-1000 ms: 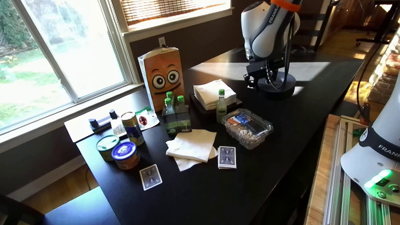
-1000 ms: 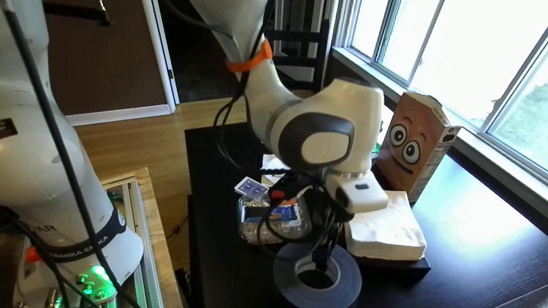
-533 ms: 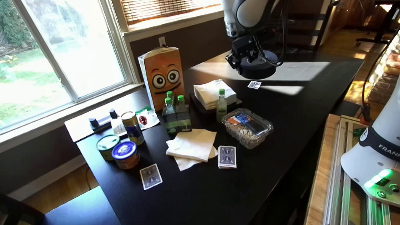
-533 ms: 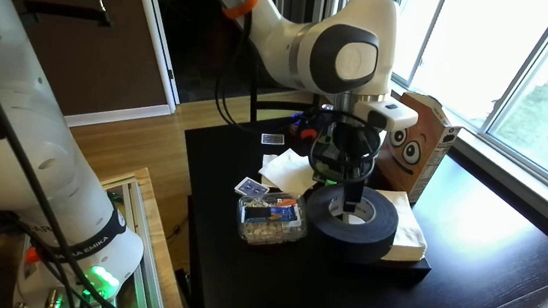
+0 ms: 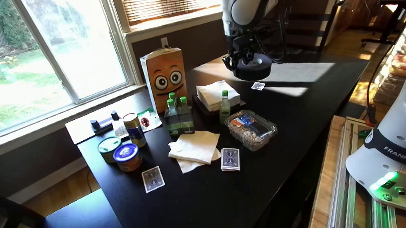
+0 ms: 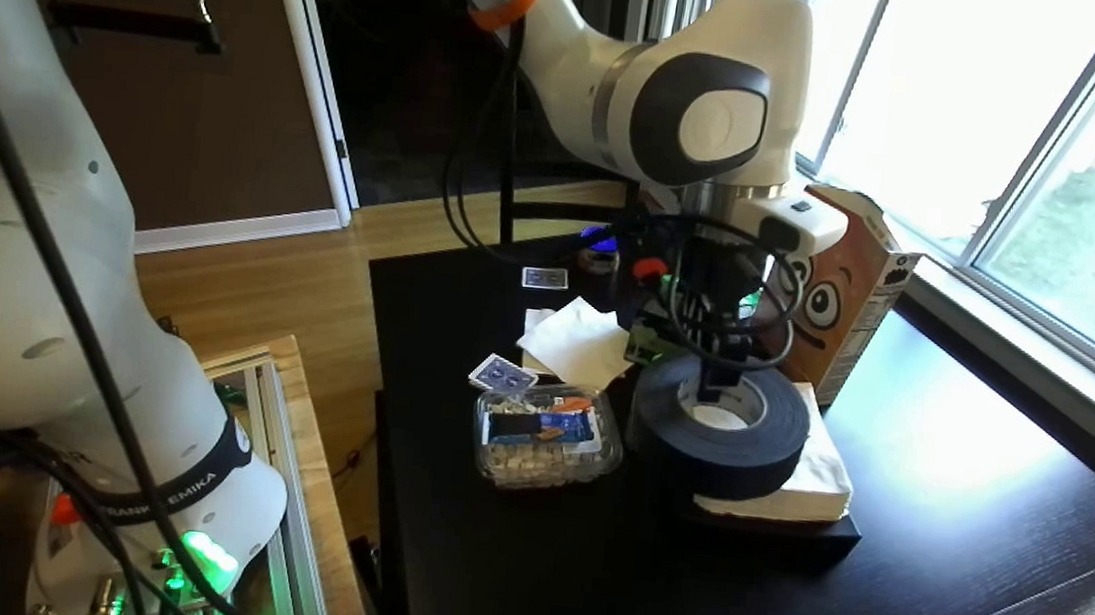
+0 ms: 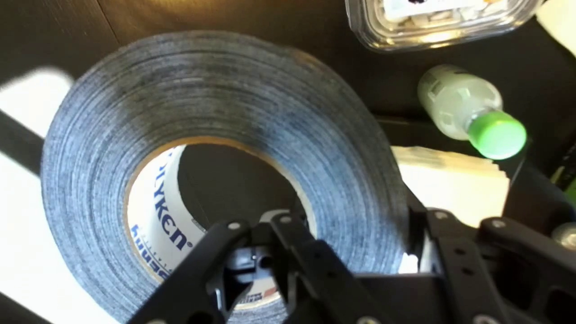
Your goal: Place the tape on the napkins
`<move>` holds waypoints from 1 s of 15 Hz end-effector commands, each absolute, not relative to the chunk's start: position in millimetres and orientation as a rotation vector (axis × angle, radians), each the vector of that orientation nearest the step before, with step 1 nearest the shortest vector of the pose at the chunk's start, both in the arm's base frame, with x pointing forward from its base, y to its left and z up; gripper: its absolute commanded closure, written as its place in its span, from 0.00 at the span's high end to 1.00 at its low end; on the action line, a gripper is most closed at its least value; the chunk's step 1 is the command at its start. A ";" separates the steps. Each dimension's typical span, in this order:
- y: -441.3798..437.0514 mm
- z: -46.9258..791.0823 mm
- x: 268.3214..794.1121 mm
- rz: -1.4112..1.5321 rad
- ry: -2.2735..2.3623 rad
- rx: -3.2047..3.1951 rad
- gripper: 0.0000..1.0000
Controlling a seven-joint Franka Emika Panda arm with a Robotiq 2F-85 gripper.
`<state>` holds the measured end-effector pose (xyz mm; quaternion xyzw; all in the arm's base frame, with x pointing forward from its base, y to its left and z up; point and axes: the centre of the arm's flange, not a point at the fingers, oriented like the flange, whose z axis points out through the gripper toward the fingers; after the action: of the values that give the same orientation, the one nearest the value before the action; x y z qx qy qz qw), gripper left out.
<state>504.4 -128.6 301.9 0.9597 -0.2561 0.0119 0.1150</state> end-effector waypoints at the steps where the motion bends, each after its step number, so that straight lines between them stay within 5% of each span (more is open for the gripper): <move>1: -131.8 330.5 565.9 0.085 -0.561 2.862 0.21; 6: -132.4 308.5 620.4 0.098 -0.403 2.903 0.21; 15: -110.3 233.0 637.6 0.077 -0.407 2.870 0.21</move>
<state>619.6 -119.3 236.1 0.9835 -0.1387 0.0070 0.1157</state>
